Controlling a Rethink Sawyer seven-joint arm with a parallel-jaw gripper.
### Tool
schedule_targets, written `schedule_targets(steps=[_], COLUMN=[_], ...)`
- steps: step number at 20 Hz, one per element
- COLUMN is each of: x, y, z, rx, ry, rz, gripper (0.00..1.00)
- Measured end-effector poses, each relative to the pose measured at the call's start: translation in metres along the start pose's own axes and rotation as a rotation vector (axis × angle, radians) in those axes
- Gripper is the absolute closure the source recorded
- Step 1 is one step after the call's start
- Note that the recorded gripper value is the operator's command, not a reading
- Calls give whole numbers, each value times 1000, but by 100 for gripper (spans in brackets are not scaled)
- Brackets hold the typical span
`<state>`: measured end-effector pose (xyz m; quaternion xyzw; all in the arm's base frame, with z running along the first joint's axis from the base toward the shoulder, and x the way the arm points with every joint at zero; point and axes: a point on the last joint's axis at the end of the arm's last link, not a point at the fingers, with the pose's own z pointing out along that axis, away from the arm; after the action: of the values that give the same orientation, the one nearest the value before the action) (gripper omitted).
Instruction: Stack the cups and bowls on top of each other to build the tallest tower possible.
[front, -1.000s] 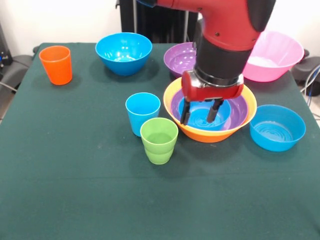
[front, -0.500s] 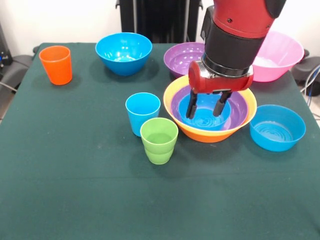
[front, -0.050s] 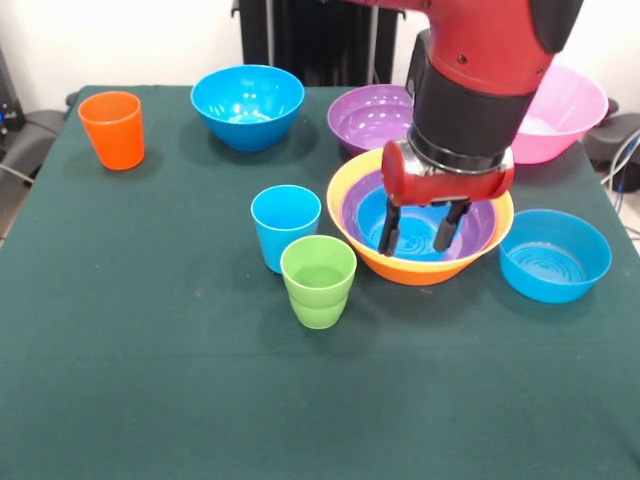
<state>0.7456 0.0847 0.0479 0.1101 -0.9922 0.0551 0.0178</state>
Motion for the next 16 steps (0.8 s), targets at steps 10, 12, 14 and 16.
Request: schedule_targets(steps=[10,12,14,16], x=[2,3,4,5], y=[10,10,10,11], z=[47,51,53,51], rx=[-39,-34,-25,-11], ry=[45,51,55,58], rz=[82,104,120,136], gripper=[0,0,0,0])
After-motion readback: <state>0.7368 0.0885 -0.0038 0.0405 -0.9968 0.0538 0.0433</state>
